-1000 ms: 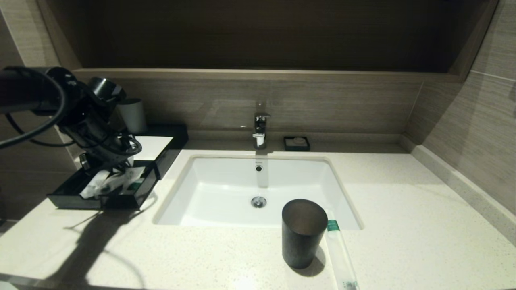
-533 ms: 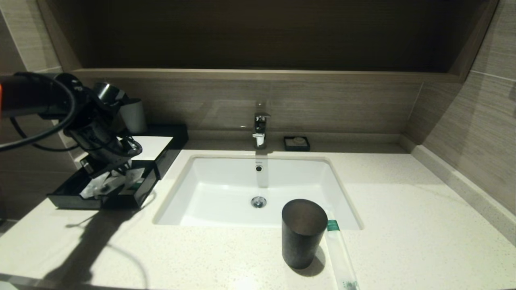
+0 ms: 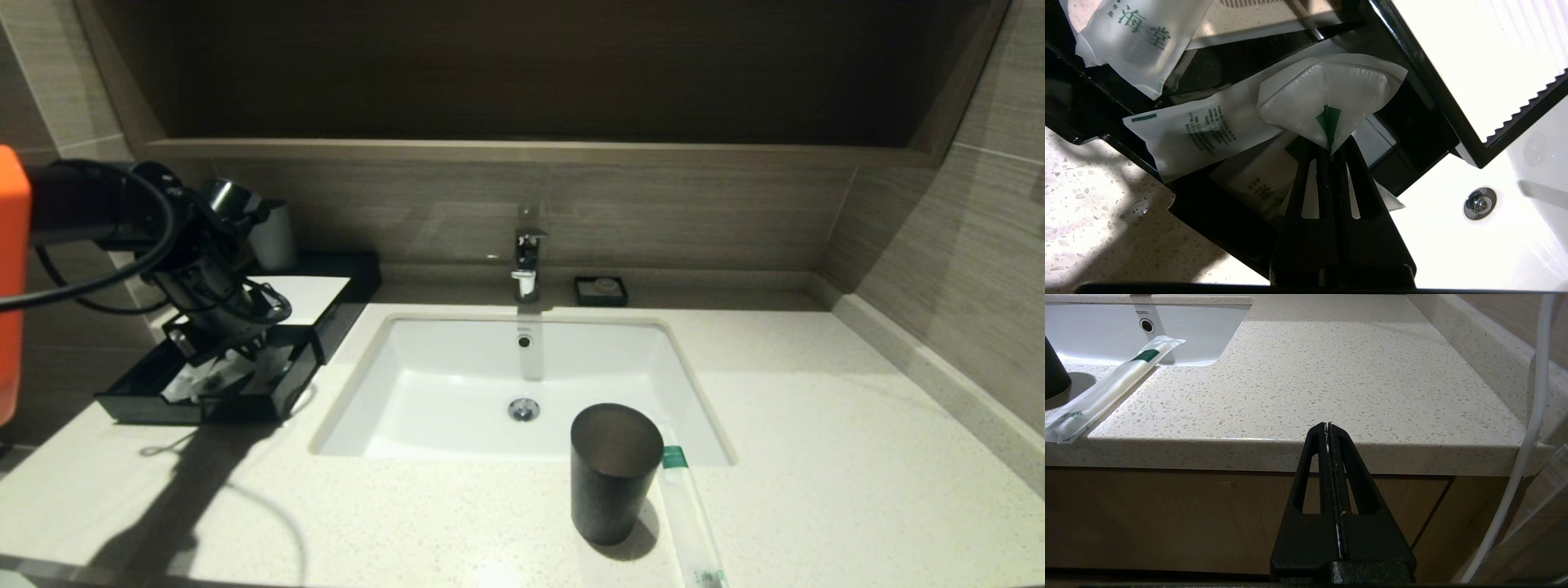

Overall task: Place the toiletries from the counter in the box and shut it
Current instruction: Place the bathroom toiletry into the drawer

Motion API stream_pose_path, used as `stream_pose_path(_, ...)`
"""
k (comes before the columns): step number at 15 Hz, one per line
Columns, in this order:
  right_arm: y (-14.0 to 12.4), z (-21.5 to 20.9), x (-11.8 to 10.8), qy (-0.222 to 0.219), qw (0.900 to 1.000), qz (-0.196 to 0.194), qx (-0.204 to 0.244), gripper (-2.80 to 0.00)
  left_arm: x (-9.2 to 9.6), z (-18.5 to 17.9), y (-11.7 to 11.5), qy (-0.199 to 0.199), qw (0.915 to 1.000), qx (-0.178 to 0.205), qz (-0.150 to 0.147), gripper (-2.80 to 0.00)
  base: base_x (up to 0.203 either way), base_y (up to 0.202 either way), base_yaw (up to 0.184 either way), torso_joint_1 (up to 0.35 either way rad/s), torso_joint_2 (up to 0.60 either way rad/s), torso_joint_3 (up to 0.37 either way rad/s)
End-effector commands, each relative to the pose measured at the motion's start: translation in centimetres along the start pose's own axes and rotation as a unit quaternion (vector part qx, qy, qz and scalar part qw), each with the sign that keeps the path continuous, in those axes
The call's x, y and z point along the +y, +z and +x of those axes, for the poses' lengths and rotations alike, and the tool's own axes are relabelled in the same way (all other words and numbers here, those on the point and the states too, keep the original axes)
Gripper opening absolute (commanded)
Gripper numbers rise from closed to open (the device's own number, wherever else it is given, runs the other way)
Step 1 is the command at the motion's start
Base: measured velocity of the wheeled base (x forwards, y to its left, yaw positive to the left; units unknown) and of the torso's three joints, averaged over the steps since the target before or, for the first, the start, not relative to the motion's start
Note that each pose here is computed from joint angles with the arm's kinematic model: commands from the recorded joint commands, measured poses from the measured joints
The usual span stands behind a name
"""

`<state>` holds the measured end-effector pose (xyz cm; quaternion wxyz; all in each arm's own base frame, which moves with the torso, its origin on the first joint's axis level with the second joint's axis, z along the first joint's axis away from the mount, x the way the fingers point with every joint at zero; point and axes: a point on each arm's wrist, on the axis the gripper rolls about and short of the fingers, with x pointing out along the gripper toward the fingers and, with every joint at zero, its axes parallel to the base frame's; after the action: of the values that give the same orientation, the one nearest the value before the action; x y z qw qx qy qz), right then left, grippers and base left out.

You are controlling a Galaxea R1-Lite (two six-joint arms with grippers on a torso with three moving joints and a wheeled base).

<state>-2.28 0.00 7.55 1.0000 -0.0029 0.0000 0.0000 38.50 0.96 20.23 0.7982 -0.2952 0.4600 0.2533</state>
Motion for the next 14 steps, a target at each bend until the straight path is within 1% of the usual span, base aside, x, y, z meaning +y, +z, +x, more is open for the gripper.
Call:
stream_pose_path(1,0.0,0.0,0.0,0.0,1.0,0.0,0.0,-2.8,0.0,0.5,-0.1,0.006,1.0,0.006,-0.002,-2.8,0.0,0.0,0.0,0.0,0.0,0.0)
stream_pose_path(5,0.0,0.0,0.0,0.0,1.0,0.0,0.0,-2.8,0.0,0.6,-0.1,0.008,0.9999,0.006,-0.007,-2.8,0.0,0.0,0.0,0.0,0.0,0.0)
stream_pose_path(6,0.0,0.0,0.0,0.0,1.0,0.0,0.0,-2.8,0.0,0.4,-0.1,0.006,1.0,0.005,-0.006,0.0,0.0,0.0,0.0,0.0,0.0,0.0)
stream_pose_path(14,0.0,0.0,0.0,0.0,1.0,0.0,0.0,-2.8,0.3,-2.1,0.0,-0.01,0.9998,-0.014,-0.008,0.0,0.0,0.0,0.0,0.0,0.0,0.0)
